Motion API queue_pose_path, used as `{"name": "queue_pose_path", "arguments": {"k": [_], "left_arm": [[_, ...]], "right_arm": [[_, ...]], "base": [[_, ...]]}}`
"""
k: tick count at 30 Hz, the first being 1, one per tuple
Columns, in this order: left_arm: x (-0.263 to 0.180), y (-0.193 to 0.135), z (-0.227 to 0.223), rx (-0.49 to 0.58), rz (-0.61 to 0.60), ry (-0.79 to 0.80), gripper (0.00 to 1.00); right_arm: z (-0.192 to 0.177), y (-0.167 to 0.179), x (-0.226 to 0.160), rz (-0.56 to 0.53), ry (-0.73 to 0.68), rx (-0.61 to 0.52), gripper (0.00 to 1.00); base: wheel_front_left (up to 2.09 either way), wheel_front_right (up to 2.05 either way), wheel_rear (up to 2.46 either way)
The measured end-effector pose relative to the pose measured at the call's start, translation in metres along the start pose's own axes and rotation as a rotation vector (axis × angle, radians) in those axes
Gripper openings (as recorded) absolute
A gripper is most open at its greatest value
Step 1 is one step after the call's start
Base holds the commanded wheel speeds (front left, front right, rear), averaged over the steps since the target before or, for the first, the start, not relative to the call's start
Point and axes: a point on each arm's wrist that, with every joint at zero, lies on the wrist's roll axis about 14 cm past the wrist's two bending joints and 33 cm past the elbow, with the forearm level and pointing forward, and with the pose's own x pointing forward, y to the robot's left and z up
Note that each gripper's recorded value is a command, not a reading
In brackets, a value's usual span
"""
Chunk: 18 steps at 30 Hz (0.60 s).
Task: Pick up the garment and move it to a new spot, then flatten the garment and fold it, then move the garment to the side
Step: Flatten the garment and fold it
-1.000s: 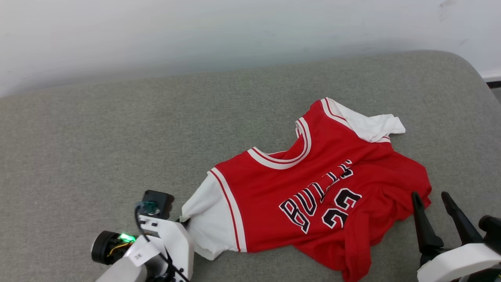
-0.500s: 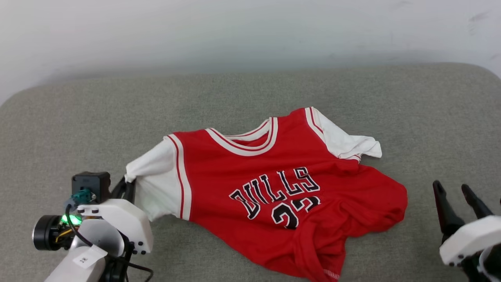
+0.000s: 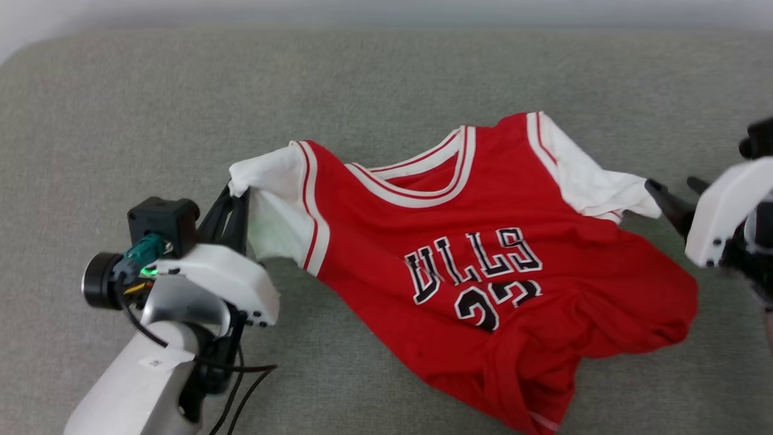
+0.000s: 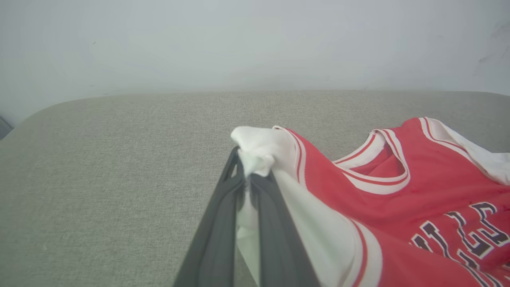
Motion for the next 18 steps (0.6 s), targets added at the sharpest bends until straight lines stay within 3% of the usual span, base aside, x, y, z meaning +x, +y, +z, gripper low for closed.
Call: {"name": "queue_pose_path", "arguments": {"k": [6,14,15,17,18], "left_arm": [[0.015,-0.001,-0.010,-0.013,-0.003,0.002,0.00],[0.020,0.013,-0.028,-0.018,0.032,0.031,0.00],[0.020,0.014,-0.030,-0.020,0.036,0.036,0.00],[0.019,0.016,-0.033,-0.033,0.040,0.047,0.00],[0.018,0.017,-0.033,-0.035,0.041,0.044,0.00]], "right_arm": [[0.004,0.024,0.049,0.067,0.137,-0.103,1.00],[-0.043,0.037,0.082,0.109,0.448,-0.143,1.00],[-0.045,0.038,0.083,0.111,0.466,-0.140,0.55],[-0.047,0.038,0.083,0.114,0.490,-0.134,0.00],[-0.047,0.039,0.082,0.116,0.495,-0.130,0.00]], "base": [[0.00,0.00,0.00],[0.00,0.00,0.00],[0.00,0.00,0.00],[0.00,0.00,0.00],[0.00,0.00,0.00]]}}
